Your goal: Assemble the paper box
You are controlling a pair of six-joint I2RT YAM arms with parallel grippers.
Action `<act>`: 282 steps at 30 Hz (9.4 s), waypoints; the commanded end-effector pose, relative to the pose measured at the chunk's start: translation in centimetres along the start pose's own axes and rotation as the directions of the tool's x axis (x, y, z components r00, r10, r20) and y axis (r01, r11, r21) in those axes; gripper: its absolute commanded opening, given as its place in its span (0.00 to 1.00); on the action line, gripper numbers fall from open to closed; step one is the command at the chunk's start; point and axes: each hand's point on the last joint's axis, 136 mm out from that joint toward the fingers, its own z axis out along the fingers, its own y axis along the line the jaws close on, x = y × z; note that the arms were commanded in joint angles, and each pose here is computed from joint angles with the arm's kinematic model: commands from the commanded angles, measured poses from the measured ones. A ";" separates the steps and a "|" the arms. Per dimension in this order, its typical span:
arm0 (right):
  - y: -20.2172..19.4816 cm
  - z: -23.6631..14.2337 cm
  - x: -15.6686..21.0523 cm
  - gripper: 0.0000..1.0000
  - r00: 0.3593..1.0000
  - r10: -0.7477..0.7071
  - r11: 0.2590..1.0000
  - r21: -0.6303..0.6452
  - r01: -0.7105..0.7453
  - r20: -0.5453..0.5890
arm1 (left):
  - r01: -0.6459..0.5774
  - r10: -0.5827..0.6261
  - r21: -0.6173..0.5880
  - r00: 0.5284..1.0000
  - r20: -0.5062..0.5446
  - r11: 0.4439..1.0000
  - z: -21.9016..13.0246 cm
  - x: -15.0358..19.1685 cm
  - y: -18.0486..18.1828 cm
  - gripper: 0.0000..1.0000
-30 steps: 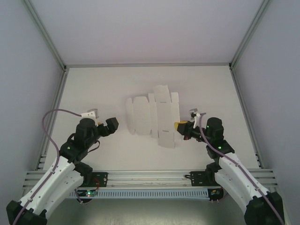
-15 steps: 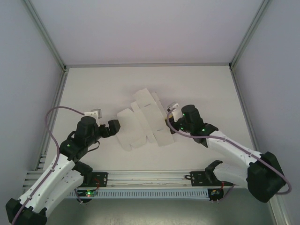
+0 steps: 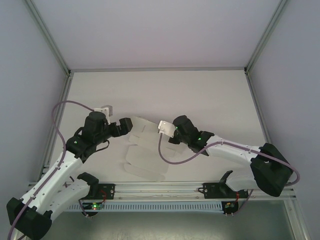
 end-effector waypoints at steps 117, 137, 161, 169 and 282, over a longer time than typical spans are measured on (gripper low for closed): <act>-2.8 -3.6 -2.9 0.00 0.938 0.346 0.926 -0.166 -0.339 0.011 | -0.508 0.519 -0.178 0.854 0.021 0.843 2.7 3.2 -4.0 0.77; -3.0 -3.7 -2.0 0.00 0.959 0.282 0.934 -0.232 -0.270 0.018 | -0.007 0.007 -0.301 1.000 0.000 0.954 1.9 2.2 7.9 1.00; -2.0 -4.6 -2.8 0.00 0.946 0.314 0.914 -0.297 -0.276 0.087 | -0.143 0.144 0.021 0.987 -0.066 0.990 6.7 3.7 3.8 1.00; -2.1 -4.6 -3.1 0.00 0.937 0.336 0.907 -0.299 -0.296 0.093 | -0.203 0.221 0.240 0.974 -0.050 0.949 5.9 5.1 0.4 1.00; 0.2 2.1 1.8 0.00 0.815 -0.496 0.696 0.424 0.580 -0.300 | 0.128 -0.087 -0.384 0.989 0.123 0.914 3.8 1.7 10.9 1.00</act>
